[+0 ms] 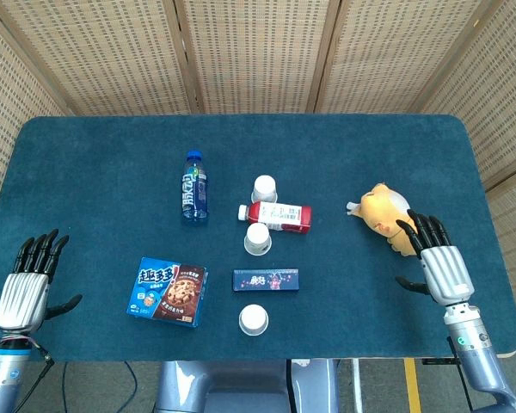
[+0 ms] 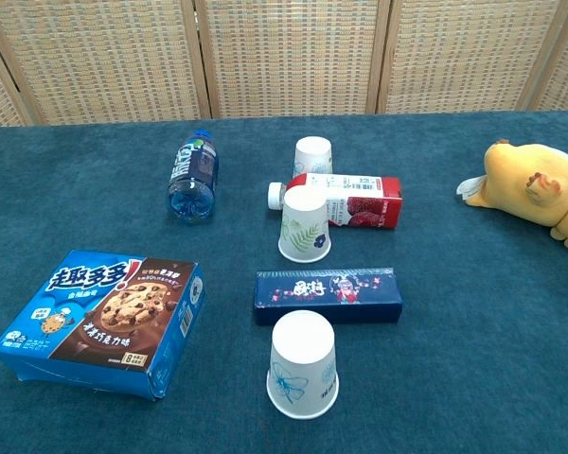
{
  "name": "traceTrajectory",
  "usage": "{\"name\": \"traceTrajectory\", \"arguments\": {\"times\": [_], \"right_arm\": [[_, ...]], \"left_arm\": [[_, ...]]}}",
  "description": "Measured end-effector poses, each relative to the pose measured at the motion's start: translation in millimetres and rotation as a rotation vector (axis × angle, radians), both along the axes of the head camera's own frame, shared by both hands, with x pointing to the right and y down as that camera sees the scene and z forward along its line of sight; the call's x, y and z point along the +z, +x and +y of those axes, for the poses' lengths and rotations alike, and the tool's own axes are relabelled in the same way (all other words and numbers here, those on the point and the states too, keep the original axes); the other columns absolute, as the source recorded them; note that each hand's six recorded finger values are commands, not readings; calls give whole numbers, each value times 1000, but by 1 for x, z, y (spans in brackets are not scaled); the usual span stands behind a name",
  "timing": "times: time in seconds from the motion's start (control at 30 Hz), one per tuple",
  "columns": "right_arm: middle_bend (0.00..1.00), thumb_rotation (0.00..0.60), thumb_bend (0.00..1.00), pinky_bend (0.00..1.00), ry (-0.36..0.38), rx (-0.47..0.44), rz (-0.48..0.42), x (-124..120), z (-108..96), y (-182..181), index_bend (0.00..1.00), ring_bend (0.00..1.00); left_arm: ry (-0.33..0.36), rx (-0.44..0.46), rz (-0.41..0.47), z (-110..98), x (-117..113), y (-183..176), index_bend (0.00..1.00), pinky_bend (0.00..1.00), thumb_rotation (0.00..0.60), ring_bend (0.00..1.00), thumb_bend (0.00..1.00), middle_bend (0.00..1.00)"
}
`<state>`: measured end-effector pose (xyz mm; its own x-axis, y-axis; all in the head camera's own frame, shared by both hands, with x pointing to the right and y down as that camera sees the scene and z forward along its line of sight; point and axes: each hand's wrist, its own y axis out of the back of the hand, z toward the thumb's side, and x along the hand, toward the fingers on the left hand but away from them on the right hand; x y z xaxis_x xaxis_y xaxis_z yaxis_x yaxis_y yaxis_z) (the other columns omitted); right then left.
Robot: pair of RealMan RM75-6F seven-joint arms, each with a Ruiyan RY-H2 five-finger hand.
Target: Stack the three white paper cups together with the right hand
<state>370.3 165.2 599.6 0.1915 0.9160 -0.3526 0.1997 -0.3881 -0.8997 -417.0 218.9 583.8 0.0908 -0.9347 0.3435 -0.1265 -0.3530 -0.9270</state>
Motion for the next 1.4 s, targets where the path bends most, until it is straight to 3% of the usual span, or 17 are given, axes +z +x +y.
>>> {"name": "traceTrajectory", "arguments": {"times": [1.03, 1.23, 1.4], "right_arm": [[0, 600, 214, 0, 15, -22, -21, -8, -14, -15, 123, 0], [0, 600, 214, 0, 8, -39, -24, -5, -25, -25, 126, 0], [0, 600, 214, 0, -7, -70, -41, 2, -51, -49, 172, 0]], "left_arm": [[32, -2, 18, -1, -11, 0, 14, 0, 600, 0, 119, 0], [33, -2, 17, -1, -12, -1, 14, 0, 600, 0, 118, 0], [27, -6, 12, -2, -10, -2, 14, 0, 600, 0, 118, 0]]}}
